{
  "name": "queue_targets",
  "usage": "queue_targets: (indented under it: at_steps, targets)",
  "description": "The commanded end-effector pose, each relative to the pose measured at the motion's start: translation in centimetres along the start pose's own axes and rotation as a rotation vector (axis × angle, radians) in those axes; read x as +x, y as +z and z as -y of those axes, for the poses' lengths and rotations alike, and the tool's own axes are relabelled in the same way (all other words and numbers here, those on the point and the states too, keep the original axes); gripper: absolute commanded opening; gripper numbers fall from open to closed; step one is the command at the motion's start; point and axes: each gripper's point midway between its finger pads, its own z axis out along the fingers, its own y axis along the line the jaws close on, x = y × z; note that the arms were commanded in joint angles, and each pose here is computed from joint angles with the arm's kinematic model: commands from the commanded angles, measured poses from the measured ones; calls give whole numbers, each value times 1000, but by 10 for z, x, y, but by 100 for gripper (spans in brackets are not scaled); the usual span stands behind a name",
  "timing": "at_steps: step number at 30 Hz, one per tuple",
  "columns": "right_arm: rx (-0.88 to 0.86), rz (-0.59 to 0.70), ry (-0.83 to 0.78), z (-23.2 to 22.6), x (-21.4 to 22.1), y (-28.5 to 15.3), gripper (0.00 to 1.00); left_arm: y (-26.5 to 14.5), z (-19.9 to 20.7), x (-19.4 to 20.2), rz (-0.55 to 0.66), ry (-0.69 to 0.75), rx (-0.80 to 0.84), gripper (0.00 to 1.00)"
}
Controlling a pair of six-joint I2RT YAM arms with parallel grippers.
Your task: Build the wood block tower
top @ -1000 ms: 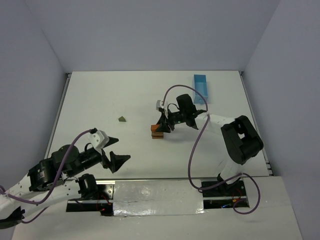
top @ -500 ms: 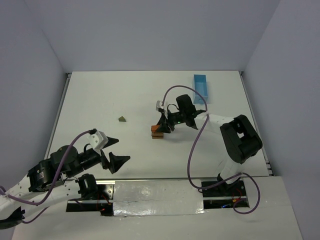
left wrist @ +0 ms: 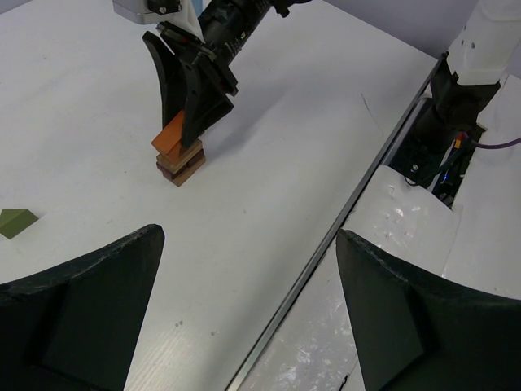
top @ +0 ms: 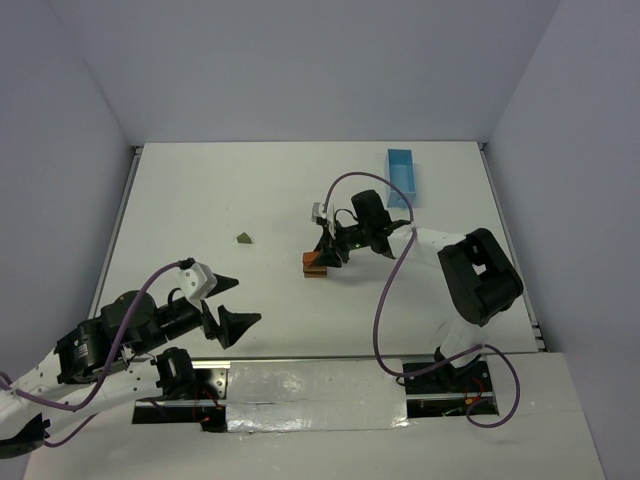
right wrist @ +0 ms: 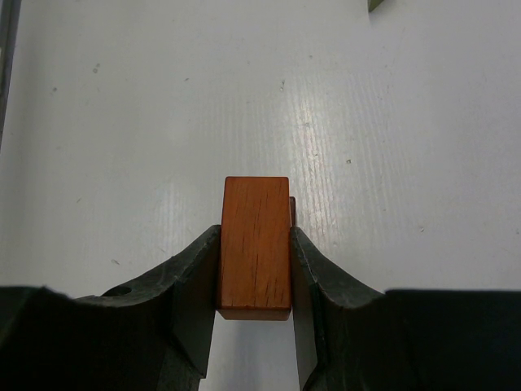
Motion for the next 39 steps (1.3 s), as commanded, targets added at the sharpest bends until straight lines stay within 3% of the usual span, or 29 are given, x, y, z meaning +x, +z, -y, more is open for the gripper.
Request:
queue_targets:
  at_steps: [1,3,18,39]
  targets:
    - [8,19,-38,10,-13,2,39,1,4,-13,58,10,23,100]
    - [8,15,-36,11,-12,1,45,0,5,-14,59,9,27,100]
    - [3,-1,-25,12,-10,2,46,1,10,-13,53,18,60,99]
    - [-38,-2,-50,5,-14,0,31,2,13,-12,52,20,74,99]
